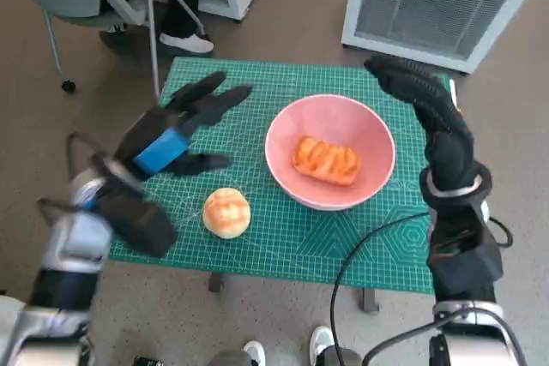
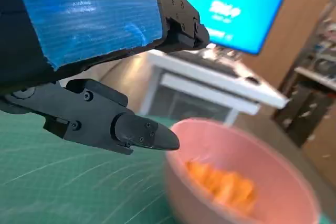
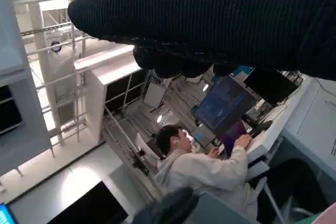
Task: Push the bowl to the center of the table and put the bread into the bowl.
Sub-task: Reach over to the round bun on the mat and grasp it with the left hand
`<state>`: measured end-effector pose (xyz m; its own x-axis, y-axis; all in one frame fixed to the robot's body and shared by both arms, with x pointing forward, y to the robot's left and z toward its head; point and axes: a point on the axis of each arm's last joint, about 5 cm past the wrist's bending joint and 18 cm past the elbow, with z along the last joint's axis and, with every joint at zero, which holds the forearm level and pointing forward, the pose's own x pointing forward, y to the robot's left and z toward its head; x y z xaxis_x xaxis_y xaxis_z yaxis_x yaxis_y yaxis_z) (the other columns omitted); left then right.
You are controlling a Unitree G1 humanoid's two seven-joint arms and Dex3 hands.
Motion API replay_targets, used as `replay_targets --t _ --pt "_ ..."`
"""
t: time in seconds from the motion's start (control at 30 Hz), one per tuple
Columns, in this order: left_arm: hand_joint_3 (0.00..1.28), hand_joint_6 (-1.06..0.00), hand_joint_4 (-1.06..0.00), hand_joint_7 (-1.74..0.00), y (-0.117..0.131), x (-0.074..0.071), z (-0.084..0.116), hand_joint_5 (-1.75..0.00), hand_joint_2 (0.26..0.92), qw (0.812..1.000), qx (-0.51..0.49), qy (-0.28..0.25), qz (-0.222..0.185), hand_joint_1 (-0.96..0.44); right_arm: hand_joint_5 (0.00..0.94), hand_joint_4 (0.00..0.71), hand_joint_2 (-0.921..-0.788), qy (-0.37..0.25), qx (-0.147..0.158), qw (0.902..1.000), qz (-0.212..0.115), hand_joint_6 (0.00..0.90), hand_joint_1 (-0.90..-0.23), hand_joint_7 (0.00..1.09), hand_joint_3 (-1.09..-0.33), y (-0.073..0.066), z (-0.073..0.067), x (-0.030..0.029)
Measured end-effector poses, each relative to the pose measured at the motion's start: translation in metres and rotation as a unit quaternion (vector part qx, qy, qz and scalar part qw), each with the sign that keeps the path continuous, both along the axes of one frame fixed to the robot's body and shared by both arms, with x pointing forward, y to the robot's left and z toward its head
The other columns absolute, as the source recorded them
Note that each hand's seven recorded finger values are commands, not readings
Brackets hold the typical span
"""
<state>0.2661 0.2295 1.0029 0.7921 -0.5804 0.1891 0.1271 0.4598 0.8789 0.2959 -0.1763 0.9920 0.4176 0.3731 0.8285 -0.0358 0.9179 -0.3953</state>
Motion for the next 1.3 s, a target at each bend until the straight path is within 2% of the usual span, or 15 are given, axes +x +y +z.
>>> replay_targets --t 0.2,0.43,0.6,0.83,1.17,1.3 --pt "0.04 -0.44 -0.33 -0.05 0.014 -0.015 -0.012 -0.02 0.921 0.997 0.036 0.061 0.015 -0.38 0.001 0.27 -0.921 0.0 0.001 1.0 -0.001 0.275 -0.607 0.06 -0.814 -0.001 0.0 -0.0001" --pt "0.04 -0.42 -0.3 -0.03 0.021 -0.022 -0.023 -0.01 0.921 0.987 0.071 0.14 0.02 -0.39 0.001 0.27 -0.921 0.003 0.001 1.0 -0.002 0.273 -0.609 0.07 -0.815 -0.001 -0.002 0.0001" --pt "0.03 -0.4 -0.27 -0.01 0.019 -0.02 -0.028 0.0 0.912 0.978 0.089 0.19 0.02 -0.37 0.001 0.27 -0.921 0.005 0.001 1.0 -0.001 0.271 -0.611 0.07 -0.816 -0.001 -0.002 0.0003" --pt "0.0 -0.38 -0.27 0.0 0.01 -0.013 -0.042 0.0 0.89 0.967 0.103 0.232 0.024 -0.31 0.001 0.27 -0.921 0.007 -0.001 1.0 0.0 0.269 -0.612 0.07 -0.815 0.0 -0.003 0.0007" --pt "0.0 -0.42 -0.3 -0.01 -0.004 0.001 -0.068 -0.01 0.867 0.962 0.097 0.256 0.012 -0.22 0.0 0.269 -0.921 0.008 -0.004 0.9999 0.006 0.264 -0.61 0.08 -0.82 0.002 -0.002 0.0011" --pt "0.0 -0.47 -0.37 -0.02 -0.01 0.008 -0.072 -0.01 0.866 0.964 0.085 0.251 0.015 -0.15 0.0 0.269 -0.921 0.009 -0.005 0.9999 0.006 0.262 -0.608 0.09 -0.823 0.002 -0.002 0.0011"
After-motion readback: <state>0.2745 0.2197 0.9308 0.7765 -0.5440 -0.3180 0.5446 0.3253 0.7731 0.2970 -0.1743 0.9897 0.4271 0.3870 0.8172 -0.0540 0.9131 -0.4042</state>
